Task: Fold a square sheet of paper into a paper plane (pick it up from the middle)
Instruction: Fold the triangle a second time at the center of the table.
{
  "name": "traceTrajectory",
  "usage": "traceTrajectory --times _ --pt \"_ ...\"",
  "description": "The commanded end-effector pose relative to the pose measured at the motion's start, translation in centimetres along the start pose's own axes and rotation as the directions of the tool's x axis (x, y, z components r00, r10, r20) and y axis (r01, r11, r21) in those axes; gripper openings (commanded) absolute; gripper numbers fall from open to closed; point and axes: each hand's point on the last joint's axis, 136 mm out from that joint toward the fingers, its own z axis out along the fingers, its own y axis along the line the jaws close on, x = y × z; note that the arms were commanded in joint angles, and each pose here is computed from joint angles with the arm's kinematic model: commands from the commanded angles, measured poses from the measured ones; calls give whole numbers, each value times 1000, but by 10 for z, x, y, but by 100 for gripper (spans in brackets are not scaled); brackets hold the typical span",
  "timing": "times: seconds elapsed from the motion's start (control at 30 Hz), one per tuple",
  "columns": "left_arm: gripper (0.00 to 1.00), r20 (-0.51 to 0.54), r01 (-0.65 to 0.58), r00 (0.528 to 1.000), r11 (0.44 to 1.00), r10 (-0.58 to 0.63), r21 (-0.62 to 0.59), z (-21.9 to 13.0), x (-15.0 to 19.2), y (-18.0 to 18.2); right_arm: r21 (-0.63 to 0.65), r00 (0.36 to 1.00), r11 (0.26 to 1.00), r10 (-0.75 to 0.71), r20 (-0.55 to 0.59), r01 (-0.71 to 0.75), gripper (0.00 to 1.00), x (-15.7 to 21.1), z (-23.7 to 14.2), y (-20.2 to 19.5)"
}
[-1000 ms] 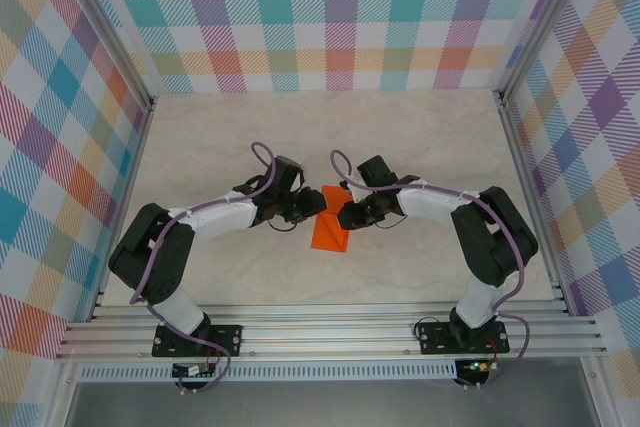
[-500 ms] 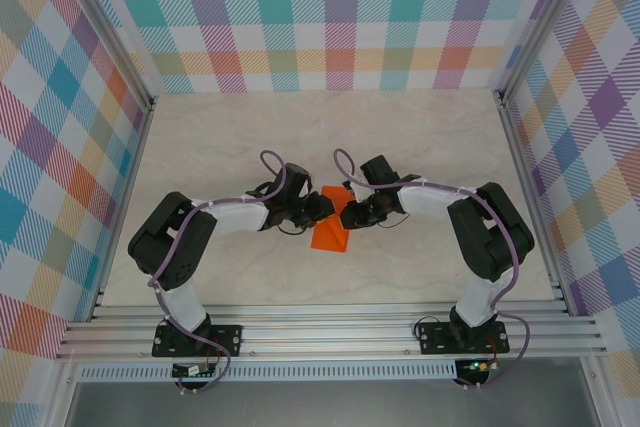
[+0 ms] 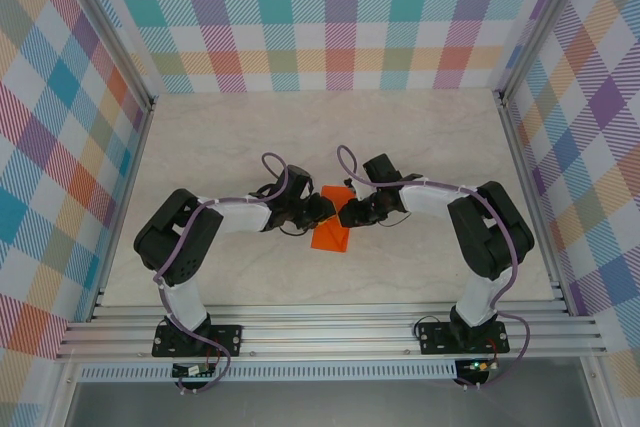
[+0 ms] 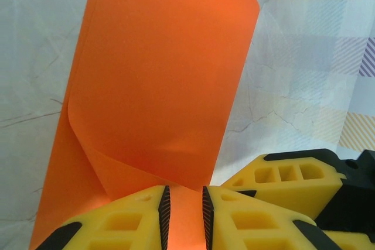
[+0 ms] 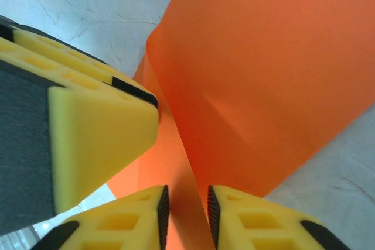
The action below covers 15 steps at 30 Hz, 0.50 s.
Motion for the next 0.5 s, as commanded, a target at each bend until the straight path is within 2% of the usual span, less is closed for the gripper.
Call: traceTrajectory --times 0.0,0.1,0.27,0.47 --pt "24 6 1 1000 1000 -1 -11 2 3 4 -57 1000 998 4 19 -3 29 0 -7 11" --pt "24 9 0 1000 1000 0 -9 2 2 4 -69 999 997 15 30 -13 34 2 -10 14" --pt "24 13 2 1000 1000 -2 -12 2 2 4 -72 999 997 34 34 -31 36 5 -15 15" --pt "24 12 1 1000 1000 -1 -10 2 2 3 -87 998 995 44 37 -41 31 6 -17 16"
